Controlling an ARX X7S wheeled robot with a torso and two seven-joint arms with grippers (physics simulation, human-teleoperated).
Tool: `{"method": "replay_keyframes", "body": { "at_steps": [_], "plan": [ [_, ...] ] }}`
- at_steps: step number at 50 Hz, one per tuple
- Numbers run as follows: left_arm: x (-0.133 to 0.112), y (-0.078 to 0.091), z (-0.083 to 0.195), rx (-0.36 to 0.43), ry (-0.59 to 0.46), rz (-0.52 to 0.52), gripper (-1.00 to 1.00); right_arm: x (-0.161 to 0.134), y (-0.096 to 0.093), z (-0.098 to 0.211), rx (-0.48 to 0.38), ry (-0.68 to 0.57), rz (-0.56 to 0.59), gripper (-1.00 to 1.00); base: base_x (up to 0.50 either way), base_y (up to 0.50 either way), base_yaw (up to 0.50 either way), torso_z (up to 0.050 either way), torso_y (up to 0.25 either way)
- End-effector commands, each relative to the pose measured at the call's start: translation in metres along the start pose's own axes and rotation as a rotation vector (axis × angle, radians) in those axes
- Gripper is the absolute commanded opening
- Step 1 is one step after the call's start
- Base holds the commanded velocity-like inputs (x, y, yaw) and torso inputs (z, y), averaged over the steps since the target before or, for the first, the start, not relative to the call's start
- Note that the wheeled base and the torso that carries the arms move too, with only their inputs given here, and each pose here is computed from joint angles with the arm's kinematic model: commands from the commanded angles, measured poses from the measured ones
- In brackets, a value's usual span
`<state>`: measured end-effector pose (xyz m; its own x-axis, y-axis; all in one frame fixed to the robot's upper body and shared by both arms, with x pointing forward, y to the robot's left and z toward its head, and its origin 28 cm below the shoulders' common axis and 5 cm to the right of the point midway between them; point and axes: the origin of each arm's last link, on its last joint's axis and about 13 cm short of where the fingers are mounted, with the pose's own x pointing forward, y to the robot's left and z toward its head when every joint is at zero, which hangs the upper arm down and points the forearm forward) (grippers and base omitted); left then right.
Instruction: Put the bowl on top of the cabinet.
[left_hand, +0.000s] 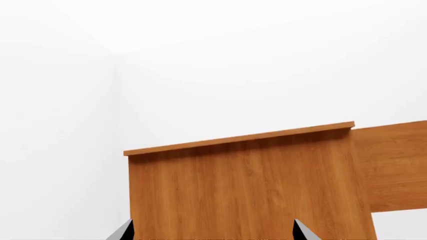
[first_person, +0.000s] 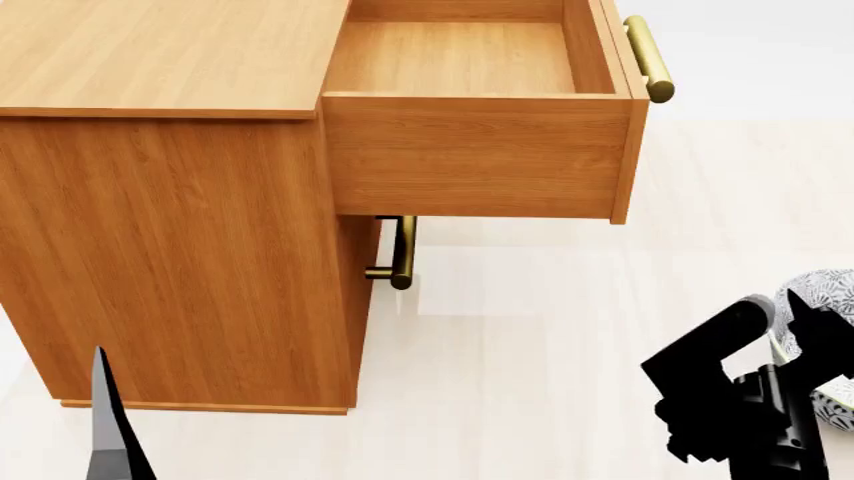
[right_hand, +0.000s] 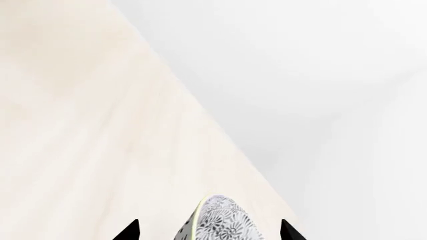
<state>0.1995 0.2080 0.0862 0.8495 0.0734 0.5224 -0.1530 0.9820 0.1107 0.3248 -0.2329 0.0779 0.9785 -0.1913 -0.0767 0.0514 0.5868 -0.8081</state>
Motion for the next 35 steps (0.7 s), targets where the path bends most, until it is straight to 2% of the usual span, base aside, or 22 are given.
{"method": "replay_keyframes", "body": {
  "at_steps": [1,10,35],
  "plan": [
    [-0.001,0.001,0.001,-0.001,-0.031,-0.005,1.0,0.008,0.006,-0.017,-0.008,0.056,0.016,1.0,0.0,0.0,0.0,0.0,0.0],
    [-0.001,0.0,0.0,0.0,-0.028,-0.009,1.0,0.002,-0.001,-0.035,0.006,0.121,-0.027,1.0,0.0,0.0,0.0,0.0,0.0],
    [-0.003,0.0,-0.001,0.002,-0.024,-0.011,1.0,-0.005,0.021,-0.054,0.01,0.164,0.009,1.0,0.0,0.0,0.0,0.0,0.0]
  ]
}}
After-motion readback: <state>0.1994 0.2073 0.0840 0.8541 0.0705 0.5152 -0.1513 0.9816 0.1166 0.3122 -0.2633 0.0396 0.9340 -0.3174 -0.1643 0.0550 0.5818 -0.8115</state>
